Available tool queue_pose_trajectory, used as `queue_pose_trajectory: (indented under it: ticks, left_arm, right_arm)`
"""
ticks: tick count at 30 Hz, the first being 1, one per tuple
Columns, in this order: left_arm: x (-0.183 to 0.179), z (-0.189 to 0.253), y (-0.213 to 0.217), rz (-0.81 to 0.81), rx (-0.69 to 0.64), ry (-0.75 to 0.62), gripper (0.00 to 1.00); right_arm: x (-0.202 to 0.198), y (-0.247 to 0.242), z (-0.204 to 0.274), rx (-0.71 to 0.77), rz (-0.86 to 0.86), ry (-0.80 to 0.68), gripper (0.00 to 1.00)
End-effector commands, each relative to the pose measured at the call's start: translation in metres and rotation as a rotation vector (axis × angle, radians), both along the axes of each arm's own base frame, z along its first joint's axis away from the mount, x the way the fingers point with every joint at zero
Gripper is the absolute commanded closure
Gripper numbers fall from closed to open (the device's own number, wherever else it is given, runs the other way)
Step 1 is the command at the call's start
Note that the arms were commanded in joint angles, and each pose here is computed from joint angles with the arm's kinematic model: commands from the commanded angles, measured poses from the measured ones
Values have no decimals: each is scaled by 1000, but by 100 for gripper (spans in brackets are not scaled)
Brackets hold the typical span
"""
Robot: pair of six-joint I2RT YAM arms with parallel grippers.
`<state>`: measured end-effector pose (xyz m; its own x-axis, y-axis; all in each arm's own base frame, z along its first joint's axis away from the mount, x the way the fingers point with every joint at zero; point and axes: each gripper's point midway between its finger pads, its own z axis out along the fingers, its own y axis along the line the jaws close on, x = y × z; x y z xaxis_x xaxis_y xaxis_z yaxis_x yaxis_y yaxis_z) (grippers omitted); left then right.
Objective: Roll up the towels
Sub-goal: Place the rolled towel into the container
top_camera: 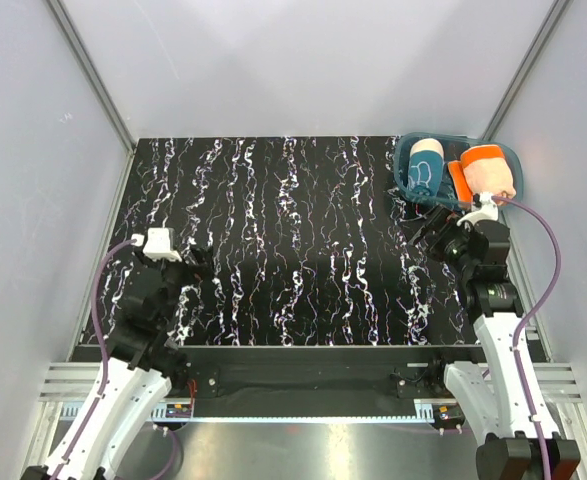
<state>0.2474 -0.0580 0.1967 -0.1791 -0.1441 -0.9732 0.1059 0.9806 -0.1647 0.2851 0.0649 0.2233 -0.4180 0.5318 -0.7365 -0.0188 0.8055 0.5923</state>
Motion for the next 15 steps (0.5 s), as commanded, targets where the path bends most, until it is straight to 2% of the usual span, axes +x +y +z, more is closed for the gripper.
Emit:
queue_pose_trajectory:
  ticks: [1,6,7,10,11,12,14,15]
  left_arm:
    - [17,43,31,173,53,-195,1]
    - [31,3,55,310,194,-102,1]
    - [34,6,59,335,210,-125,1]
    - [38,12,72,423,173,-190,1]
    - [39,-4,79,456,184,-173,1]
    - [42,5,81,475,152,-236,1]
    - [46,-20,89,503,192,-181,1]
    - [49,-17,91,519,176,-207,1]
  right_arm:
    - [0,0,16,54,-30,-52,0]
    - [-8,7,20,84,0,-38,0]
    - [-11,9,20,87,15,-31,0]
    - [-22,19,22,106,75,-21,0]
    - [-26,22,20,113,90,-6,0]
    - [-29,25,18,125,105,6,0]
    - [-34,28,17,132,116,25,0]
    - [-36,28,18,133,124,29,0]
